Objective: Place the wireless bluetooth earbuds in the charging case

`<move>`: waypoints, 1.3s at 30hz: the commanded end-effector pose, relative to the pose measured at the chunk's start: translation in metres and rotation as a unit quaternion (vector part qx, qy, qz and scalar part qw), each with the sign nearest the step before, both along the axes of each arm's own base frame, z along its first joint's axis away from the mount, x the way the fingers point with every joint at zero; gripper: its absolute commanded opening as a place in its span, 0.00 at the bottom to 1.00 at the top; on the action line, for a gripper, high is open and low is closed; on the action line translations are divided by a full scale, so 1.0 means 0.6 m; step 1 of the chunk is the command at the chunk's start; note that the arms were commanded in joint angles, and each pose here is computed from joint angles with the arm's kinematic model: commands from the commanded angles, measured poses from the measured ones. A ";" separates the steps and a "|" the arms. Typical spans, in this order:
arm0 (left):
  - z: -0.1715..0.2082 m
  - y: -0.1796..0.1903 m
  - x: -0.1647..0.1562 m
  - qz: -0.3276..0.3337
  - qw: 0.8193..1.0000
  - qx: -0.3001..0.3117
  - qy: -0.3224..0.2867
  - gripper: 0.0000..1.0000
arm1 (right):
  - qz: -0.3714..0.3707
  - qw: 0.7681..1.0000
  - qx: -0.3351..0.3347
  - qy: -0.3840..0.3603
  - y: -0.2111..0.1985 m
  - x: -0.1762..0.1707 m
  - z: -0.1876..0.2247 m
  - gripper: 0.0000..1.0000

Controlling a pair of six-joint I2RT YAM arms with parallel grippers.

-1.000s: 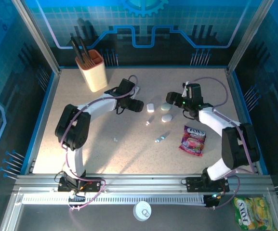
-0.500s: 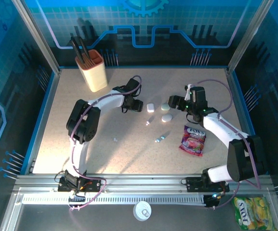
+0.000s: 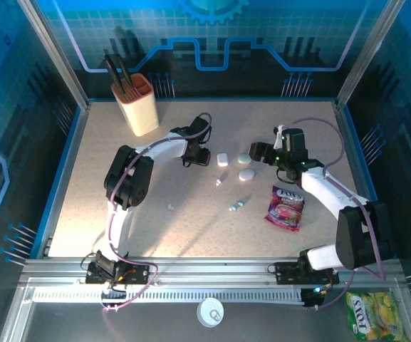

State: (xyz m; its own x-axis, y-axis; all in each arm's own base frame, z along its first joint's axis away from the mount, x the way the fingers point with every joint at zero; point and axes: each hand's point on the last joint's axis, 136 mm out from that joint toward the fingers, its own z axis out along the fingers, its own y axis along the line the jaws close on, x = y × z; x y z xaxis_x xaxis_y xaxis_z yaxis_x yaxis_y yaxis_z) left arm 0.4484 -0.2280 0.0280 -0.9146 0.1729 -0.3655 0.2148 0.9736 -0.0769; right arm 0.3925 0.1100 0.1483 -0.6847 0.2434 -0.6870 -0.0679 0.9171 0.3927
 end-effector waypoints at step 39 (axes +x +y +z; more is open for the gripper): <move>0.243 -0.158 -0.234 -0.482 0.783 -0.221 -0.325 0.45 | 0.297 0.896 0.275 0.184 0.205 -0.165 0.063 0.71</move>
State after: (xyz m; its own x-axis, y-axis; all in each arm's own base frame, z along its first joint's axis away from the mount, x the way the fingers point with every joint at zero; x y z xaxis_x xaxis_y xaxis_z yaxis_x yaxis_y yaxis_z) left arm 0.3171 -0.3156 0.1557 -0.1378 0.4262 -0.8941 0.9507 0.3100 0.0013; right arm 0.2989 0.2219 0.1828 -0.9519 0.0335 -0.3044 -0.2559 0.4590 0.8508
